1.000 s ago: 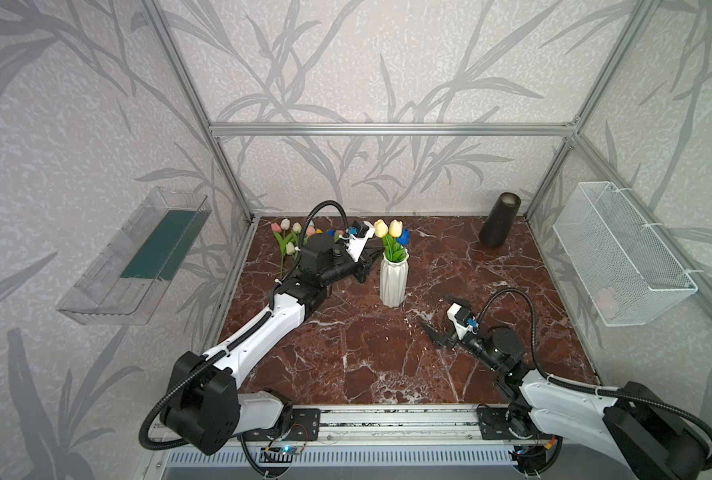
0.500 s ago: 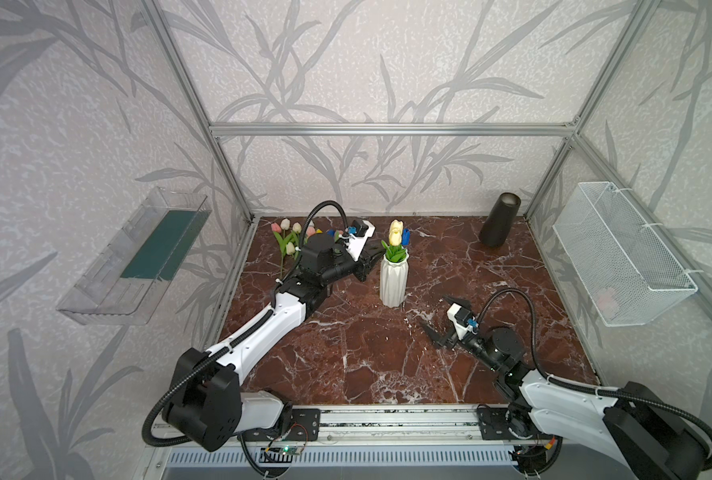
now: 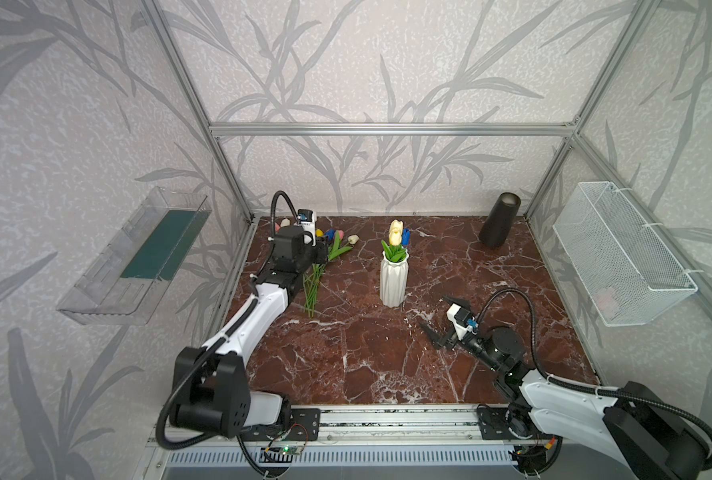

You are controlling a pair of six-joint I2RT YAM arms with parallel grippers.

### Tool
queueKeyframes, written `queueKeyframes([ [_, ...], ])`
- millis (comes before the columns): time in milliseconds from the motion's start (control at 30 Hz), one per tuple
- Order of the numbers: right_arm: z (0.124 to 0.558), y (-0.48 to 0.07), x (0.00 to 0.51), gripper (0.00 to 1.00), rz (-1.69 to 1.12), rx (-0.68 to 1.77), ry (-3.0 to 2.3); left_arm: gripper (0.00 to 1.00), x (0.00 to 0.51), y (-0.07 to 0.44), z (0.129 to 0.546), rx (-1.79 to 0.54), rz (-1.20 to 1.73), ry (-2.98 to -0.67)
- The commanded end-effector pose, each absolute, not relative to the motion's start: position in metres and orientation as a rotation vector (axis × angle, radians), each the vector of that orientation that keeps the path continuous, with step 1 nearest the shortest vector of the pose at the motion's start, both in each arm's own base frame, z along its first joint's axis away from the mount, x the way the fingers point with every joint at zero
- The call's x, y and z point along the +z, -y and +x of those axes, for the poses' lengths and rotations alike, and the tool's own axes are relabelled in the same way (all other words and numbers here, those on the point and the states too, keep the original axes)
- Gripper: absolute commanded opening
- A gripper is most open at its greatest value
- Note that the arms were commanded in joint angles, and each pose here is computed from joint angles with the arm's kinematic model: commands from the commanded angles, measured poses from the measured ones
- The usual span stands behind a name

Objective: Arrange the flowers into the vase

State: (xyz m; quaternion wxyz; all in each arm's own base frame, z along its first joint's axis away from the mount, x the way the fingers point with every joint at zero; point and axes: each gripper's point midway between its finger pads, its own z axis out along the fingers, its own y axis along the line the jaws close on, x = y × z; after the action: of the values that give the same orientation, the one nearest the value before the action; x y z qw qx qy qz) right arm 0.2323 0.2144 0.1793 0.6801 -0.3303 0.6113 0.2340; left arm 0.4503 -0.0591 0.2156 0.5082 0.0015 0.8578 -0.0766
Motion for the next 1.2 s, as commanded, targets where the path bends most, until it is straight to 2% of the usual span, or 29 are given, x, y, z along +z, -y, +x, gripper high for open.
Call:
queueKeyframes([
  [0, 0.234, -0.222, 0.195, 0.99, -0.738, 0.548, -1.327, 0.39, 0.140, 0.008, 0.440, -0.006, -0.265, -2.384],
  [100, 0.236, -0.223, 0.193, 0.99, -0.741, 0.547, -1.326, 0.39, 0.113, -0.016, 0.441, 0.106, -0.311, -2.532],
  [233, 0.238, -0.225, 0.190, 0.99, -0.748, 0.549, -1.337, 0.37, 0.090, -0.032, 0.449, 0.117, -0.338, -2.630],
  [367, 0.237, -0.227, 0.190, 0.99, -0.750, 0.560, -1.331, 0.32, 0.078, -0.035, 0.455, 0.117, -0.326, -2.694],
  [467, 0.238, -0.226, 0.189, 0.99, -0.747, 0.548, -1.336, 0.23, 0.075, -0.052, 0.453, 0.240, -0.343, -2.731],
  [633, 0.237, -0.227, 0.190, 0.99, -0.752, 0.552, -1.333, 0.25, 0.069, -0.079, 0.457, 0.199, -0.443, -2.727],
  [867, 0.238, -0.227, 0.189, 0.99, -0.754, 0.548, -1.334, 0.37, 0.051, -0.091, 0.468, 0.195, -0.411, -2.780],
  [1033, 0.237, -0.227, 0.190, 0.99, -0.753, 0.546, -1.331, 0.37, 0.035, -0.093, 0.475, 0.196, -0.389, -2.824],
  [1133, 0.237, -0.226, 0.190, 0.99, -0.754, 0.541, -1.331, 0.27, 0.033, -0.095, 0.478, 0.198, -0.391, -2.828],
  [1167, 0.238, -0.226, 0.190, 0.99, -0.752, 0.540, -1.333, 0.19, 0.033, -0.094, 0.479, 0.194, -0.389, -2.825],
])
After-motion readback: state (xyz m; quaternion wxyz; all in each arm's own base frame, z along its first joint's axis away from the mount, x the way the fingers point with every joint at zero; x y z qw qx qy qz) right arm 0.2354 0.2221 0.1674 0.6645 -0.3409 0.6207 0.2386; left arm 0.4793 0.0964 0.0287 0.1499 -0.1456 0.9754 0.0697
